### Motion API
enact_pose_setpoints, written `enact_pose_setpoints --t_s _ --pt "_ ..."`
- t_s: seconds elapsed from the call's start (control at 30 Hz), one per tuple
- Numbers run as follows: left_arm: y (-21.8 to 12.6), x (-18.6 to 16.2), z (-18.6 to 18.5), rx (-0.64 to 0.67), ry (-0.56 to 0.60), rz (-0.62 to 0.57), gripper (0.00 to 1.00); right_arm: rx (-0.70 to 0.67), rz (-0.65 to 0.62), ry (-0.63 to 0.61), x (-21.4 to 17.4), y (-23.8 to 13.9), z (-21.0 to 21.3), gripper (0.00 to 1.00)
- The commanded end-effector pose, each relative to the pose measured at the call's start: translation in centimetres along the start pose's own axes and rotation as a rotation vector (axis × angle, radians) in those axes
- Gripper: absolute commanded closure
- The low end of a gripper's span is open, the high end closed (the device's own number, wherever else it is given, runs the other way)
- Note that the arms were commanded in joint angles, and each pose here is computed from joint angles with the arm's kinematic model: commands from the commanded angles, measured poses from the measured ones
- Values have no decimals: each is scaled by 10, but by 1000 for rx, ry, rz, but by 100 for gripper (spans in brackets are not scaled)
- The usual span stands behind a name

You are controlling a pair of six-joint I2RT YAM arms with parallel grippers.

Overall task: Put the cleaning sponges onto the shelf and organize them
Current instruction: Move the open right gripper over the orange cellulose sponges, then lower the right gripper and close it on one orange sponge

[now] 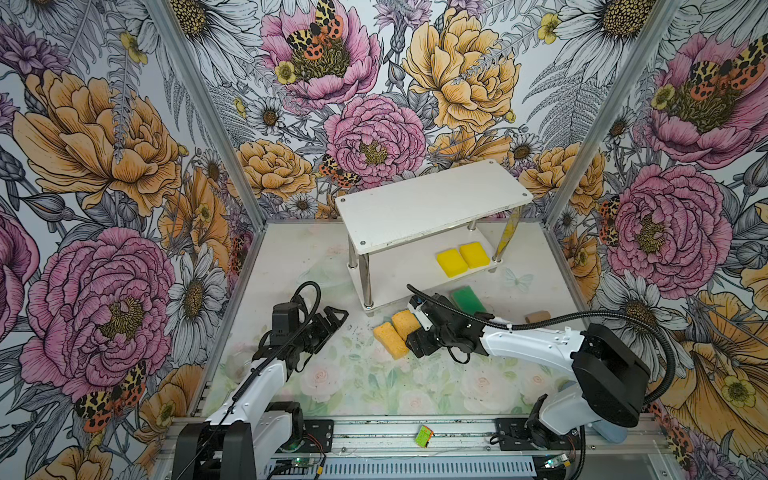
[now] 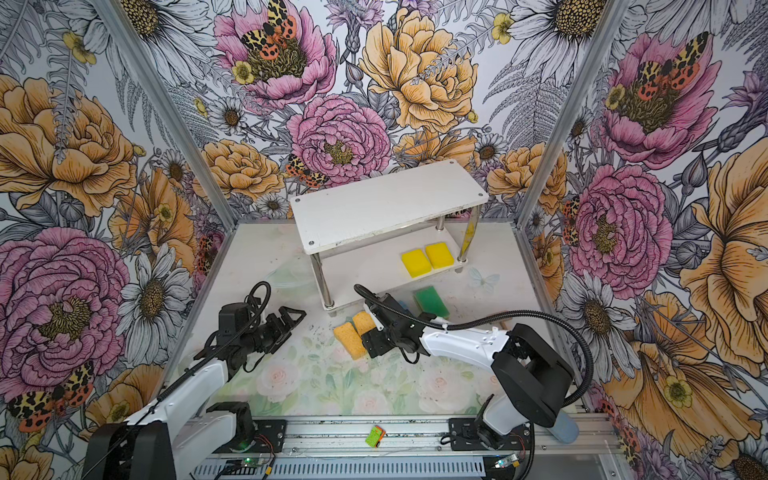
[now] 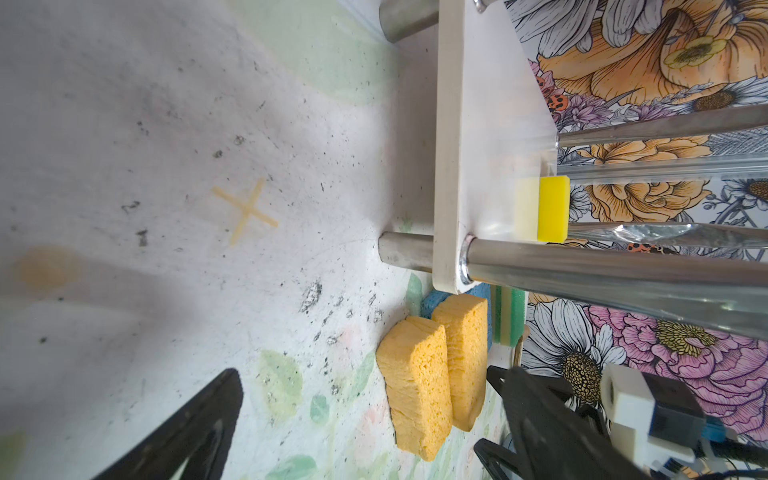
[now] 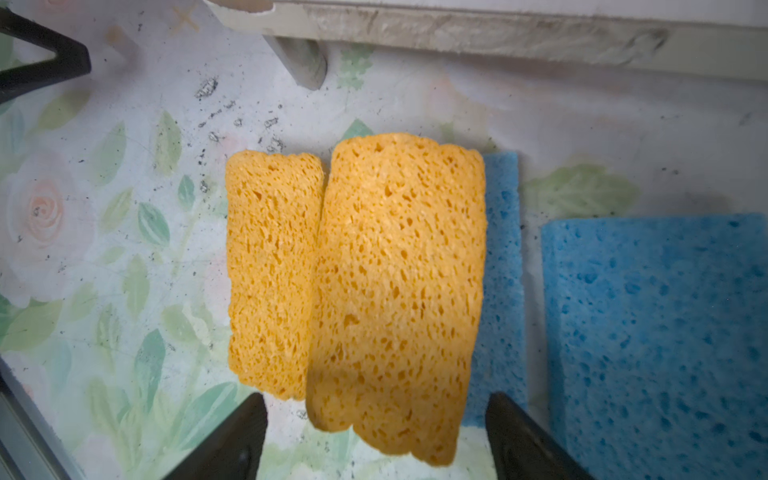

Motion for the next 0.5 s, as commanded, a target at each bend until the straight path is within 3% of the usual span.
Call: enact_pose_setpoints --t_s 0.0,0.47 --pt "3 1 1 -2 1 -28 1 -25 -20 -6 7 6 1 15" --pt "4 -1 4 11 -6 -43 1 -65 -34 -22 8 16 -3 18"
Point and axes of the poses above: each gripper's point midway between its finger pads, its own y axis out along the fingers, its own z axis along the line the jaws close on, x = y × z, the point moved 10 cm from there along -y, back along the fingers, and after that the axes turned 5 degrees about -y, right-handed, at the moved point
